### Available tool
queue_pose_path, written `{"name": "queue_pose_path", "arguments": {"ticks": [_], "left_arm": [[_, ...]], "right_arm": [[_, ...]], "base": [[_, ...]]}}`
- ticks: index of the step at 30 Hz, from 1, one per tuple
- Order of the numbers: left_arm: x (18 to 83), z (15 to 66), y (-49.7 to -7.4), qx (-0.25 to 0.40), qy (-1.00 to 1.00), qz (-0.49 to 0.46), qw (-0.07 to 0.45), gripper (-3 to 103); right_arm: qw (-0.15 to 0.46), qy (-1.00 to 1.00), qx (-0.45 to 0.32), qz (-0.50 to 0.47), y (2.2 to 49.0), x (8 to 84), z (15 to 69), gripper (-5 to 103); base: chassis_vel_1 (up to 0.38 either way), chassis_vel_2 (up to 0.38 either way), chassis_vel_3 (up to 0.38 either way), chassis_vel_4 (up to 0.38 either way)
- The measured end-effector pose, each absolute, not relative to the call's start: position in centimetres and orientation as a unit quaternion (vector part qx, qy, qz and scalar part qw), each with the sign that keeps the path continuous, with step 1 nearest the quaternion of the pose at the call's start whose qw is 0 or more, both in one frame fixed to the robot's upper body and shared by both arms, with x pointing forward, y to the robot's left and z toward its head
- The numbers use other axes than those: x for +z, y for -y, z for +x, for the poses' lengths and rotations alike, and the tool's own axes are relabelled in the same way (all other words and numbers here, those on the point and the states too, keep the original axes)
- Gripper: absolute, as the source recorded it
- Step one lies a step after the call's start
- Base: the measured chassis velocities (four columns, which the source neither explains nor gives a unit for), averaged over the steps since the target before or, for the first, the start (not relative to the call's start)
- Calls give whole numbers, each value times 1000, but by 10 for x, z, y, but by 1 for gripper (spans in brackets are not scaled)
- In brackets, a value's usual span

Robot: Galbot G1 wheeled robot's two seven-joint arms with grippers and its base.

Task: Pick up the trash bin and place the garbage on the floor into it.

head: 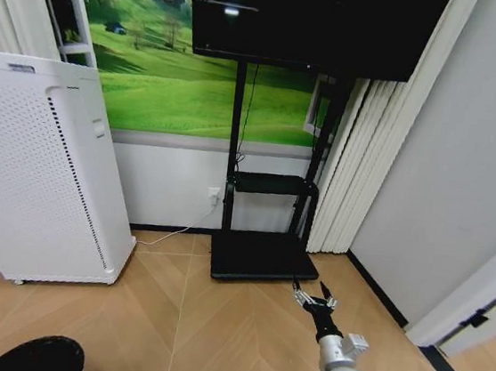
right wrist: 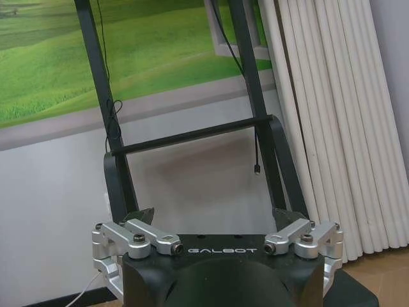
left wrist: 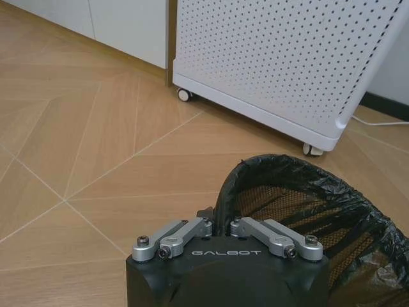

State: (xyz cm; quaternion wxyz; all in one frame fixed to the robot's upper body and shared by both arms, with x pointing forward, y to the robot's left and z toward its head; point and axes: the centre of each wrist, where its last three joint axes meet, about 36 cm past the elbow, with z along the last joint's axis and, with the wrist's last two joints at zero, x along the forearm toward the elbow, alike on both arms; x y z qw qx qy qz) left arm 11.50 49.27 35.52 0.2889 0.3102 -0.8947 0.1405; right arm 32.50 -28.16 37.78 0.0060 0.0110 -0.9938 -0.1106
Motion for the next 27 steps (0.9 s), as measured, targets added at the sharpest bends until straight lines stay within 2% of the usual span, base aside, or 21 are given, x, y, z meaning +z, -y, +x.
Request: {"name": "queue_pose_path", "arguments": {"ticks": [11, 27], "left_arm": [[322, 105, -492, 132, 887, 313, 312, 6], [326, 87, -495, 138, 878, 333, 314, 6]], "right_arm": [[13, 993, -119, 8, 278, 375, 320, 100], [20, 992, -121, 0, 280, 369, 324, 100]], "base": [[0, 0, 0, 0], [0, 0, 0, 0]]}}
